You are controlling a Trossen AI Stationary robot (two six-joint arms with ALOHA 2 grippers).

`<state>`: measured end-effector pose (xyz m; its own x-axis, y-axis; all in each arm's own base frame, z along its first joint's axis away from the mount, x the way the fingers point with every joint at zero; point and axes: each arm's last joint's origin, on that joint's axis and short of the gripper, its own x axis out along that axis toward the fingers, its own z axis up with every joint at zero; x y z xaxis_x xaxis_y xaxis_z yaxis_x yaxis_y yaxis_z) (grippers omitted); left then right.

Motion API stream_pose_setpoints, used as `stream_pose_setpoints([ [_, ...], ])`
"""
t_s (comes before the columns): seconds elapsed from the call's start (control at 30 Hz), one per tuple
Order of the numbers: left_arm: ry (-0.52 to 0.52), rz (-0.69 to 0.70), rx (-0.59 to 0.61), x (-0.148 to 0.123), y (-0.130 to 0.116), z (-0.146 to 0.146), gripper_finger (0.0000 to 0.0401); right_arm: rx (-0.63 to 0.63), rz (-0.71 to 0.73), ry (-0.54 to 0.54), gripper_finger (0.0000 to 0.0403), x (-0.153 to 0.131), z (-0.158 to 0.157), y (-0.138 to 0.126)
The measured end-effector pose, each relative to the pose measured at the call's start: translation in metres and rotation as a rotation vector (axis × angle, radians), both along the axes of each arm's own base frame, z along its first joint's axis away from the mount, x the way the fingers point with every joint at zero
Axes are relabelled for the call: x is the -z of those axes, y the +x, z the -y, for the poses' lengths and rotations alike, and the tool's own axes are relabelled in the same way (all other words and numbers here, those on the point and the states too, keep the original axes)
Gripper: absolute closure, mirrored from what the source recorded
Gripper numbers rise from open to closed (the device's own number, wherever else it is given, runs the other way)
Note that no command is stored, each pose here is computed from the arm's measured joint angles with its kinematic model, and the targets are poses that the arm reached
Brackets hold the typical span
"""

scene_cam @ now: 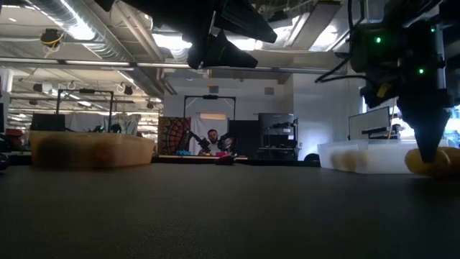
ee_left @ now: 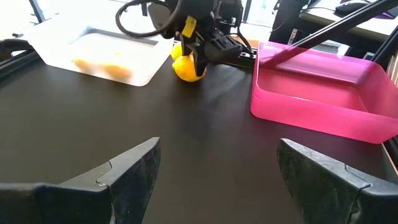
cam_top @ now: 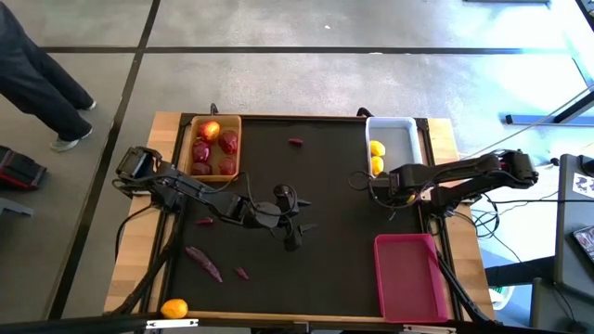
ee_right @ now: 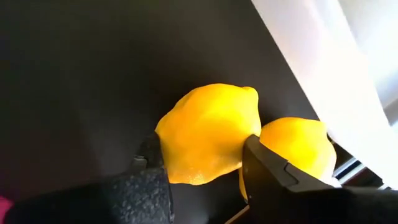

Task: Sort produce into baskets
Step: Put the lemon into the white bin

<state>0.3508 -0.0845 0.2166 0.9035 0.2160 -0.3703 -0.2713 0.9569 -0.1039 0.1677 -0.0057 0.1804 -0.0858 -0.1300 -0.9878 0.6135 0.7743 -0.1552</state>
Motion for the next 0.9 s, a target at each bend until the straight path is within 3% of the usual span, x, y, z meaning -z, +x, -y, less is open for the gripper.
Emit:
stream_pose_setpoints([
  [0.33, 0.000, 0.001, 0.000, 0.000, 0.000, 0.000, 0.0084, -0.062, 0.116, -0.013, 0.0306, -0.043, 0.001, 0.003],
  [0.6, -0.001, 0.006, 0.000, -0.001, 0.000, 0.000, 0.0084, -0.067, 0.265, -0.195, 0.0306, -0.080, 0.008, 0.007],
  [0.9, -0.002, 0.007, 0.000, -0.001, 0.000, 0.000, 0.0084, -0.032, 0.307, -0.304, 0.0306, -0.090, 0.042, 0.011],
])
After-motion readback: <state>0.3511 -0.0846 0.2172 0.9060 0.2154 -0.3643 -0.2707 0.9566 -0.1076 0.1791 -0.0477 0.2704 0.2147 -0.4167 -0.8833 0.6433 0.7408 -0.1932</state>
